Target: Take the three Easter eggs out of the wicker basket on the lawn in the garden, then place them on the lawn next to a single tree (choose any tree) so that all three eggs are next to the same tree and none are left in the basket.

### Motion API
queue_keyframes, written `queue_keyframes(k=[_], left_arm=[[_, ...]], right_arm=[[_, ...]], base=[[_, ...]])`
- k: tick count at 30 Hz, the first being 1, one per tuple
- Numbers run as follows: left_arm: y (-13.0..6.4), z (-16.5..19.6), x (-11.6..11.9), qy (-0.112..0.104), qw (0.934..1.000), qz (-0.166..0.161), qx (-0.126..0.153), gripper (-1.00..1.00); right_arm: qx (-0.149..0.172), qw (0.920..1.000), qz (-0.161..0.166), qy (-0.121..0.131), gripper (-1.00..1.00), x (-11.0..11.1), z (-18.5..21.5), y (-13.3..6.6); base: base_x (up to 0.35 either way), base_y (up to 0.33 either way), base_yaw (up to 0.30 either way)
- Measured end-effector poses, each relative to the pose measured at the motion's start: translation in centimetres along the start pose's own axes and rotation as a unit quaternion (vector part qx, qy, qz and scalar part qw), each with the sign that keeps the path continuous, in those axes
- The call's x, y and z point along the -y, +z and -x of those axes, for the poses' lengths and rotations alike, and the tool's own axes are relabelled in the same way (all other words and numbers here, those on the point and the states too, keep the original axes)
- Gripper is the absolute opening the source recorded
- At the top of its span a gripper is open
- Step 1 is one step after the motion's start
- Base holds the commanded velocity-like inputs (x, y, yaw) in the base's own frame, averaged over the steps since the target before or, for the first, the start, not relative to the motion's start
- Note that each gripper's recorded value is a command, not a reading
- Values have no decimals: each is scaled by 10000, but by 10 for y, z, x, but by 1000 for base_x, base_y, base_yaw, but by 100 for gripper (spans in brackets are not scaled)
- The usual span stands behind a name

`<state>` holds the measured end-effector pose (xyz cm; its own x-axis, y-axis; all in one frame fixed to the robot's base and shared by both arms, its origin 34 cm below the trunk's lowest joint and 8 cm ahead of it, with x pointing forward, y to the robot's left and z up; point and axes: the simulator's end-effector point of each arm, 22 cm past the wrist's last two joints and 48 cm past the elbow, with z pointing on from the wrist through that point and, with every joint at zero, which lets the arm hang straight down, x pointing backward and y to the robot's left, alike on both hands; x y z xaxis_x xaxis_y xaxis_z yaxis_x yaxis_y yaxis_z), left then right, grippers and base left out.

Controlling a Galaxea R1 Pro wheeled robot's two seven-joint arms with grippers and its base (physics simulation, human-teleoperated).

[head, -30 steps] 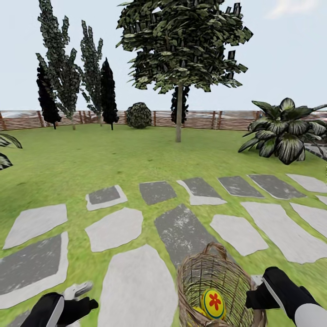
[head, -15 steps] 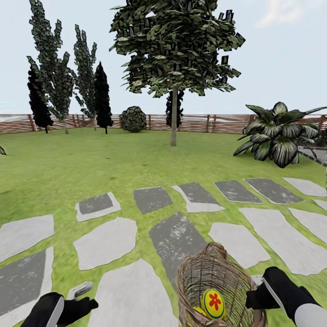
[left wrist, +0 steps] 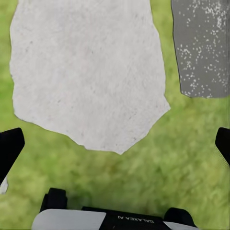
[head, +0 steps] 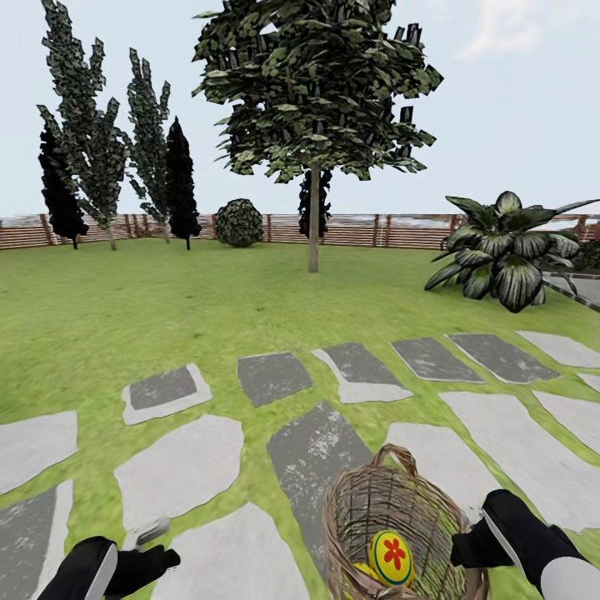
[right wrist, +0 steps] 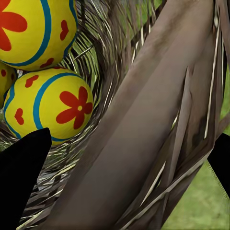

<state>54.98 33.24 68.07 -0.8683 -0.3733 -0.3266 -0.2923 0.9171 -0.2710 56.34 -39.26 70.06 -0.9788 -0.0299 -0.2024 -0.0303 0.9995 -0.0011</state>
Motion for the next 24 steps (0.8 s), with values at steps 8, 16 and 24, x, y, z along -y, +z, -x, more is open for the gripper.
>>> queue_keyframes(k=[8, 16, 24], left_arm=[[-2, 2, 2, 7, 10000, -17, 30, 100], [-6, 6, 3, 12, 10000, -38, 89, 100], [-6, 6, 4, 14, 9999, -39, 96, 100]], right_arm=[[32, 10000, 1, 3, -100, 0, 2, -3], [91, 10000, -2, 2, -100, 0, 5, -7], [98, 10000, 4, 9, -100, 0, 5, -8]], base=[[337, 0, 0], [337, 0, 0], [337, 0, -125]])
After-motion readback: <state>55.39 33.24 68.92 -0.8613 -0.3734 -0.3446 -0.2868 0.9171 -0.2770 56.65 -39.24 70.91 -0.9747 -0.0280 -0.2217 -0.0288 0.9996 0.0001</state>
